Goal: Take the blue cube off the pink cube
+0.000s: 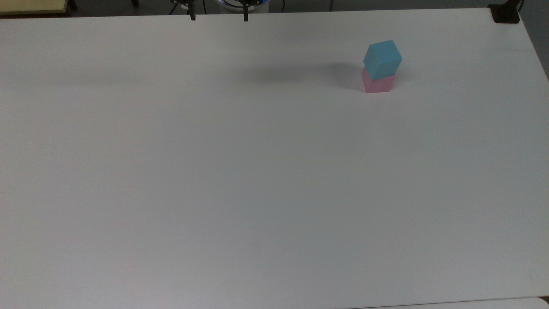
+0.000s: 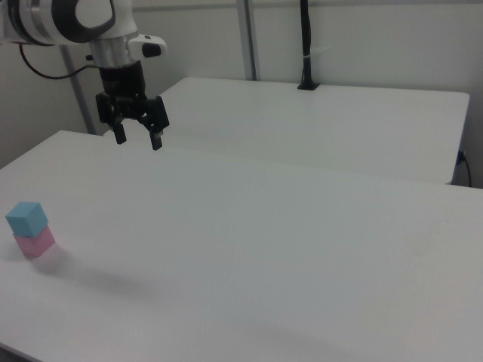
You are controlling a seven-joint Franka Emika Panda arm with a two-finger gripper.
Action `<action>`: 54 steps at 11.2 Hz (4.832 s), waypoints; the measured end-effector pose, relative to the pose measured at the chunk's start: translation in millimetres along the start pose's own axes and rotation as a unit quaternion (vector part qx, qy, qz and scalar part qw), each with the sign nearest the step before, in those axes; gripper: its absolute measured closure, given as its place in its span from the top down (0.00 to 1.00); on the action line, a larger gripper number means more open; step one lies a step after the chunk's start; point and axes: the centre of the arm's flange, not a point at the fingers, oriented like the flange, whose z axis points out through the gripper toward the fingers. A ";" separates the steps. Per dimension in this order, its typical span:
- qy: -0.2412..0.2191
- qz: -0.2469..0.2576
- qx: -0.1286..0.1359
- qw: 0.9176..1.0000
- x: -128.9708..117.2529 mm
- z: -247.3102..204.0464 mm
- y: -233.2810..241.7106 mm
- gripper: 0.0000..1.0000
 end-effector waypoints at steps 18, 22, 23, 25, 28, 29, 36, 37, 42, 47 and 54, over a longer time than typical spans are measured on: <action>-0.049 -0.158 -0.016 0.986 -58.3 150.1 -375.0 1.00; -0.040 -0.144 -0.009 0.989 -45.7 205.0 -405.2 0.98; -0.040 -0.146 -0.012 0.988 -46.6 206.8 -405.7 0.93; -0.043 -0.147 -0.016 0.988 -46.8 204.8 -402.8 0.59; -0.053 -0.144 -0.023 0.988 -20.9 164.3 -331.8 0.59; -0.042 -0.131 -0.018 0.990 -1.4 150.6 -295.4 0.59; 0.038 -0.033 -0.022 0.998 122.6 158.2 69.6 0.59; 0.048 -0.013 -0.030 0.998 140.3 176.3 101.3 0.59; 0.110 0.028 -0.057 0.992 166.4 203.6 185.1 0.58; 0.128 0.035 -0.073 0.988 180.0 262.5 208.2 0.58; 0.142 0.038 -0.084 0.985 183.7 276.3 216.5 0.98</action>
